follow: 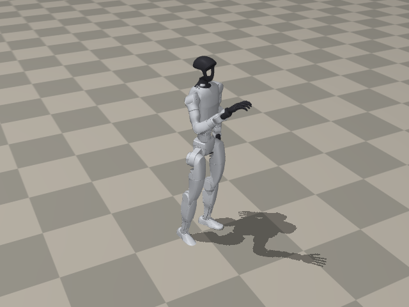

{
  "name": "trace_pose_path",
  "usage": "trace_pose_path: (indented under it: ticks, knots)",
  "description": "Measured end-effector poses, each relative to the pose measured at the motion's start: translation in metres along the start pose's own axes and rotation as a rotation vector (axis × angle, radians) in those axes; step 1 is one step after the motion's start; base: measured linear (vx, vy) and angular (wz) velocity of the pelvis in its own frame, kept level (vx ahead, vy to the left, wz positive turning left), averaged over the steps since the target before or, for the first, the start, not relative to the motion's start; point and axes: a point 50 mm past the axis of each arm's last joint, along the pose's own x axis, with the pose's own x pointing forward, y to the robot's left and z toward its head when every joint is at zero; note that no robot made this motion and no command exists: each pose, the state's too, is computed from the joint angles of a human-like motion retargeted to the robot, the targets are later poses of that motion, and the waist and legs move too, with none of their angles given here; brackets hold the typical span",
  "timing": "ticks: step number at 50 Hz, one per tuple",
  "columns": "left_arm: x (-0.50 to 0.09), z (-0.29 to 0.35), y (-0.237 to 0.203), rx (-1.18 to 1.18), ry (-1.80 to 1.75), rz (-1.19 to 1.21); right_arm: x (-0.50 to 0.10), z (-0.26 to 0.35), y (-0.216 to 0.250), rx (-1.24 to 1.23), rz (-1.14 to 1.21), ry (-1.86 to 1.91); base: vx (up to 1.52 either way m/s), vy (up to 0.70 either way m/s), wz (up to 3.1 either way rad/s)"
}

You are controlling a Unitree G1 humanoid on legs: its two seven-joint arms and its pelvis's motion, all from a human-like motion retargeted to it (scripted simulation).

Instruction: In place motions

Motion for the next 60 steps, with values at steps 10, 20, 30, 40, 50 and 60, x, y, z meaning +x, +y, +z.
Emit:
trace_pose_path:
  ticks: [10, 20, 30, 40, 50, 60]
  knots:
    - [0.000, -0.015, -0.009, -0.047, 0.042, -0.009, -0.034, -0.006, -0.049, 0.031, -0.835, -0.125, 0.01, -0.02, -0.08]
    - [0.000, -0.025, -0.011, -0.011, 0.093, 0.011, -0.066, -0.020, -0.063, 0.165, -1.272, -0.142, 0.01, -0.09, -0.56]
    - [0.000, -0.005, -0.002, 0.005, 0.022, 0.019, -0.074, -0.053, -0.039, 0.176, -1.305, 0.246, 0.00, -0.09, -0.41]
    - [-0.002, 0.019, 0.016, 0.035, -0.073, 0.042, -0.042, -0.056, -0.006, 0.453, -0.521, 0.405, -0.01, -0.08, -0.15]
    - [-0.002, 0.032, 0.015, 0.058, -0.102, 0.027, -0.053, -0.009, -0.064, 0.294, -1.172, -0.090, 0.00, -0.01, 0.23]
    - [-0.002, 0.027, 0.012, 0.184, -0.063, 0.061, -0.056, 0.006, -0.072, 0.129, -1.334, -0.345, 0.00, 0.08, 0.45]
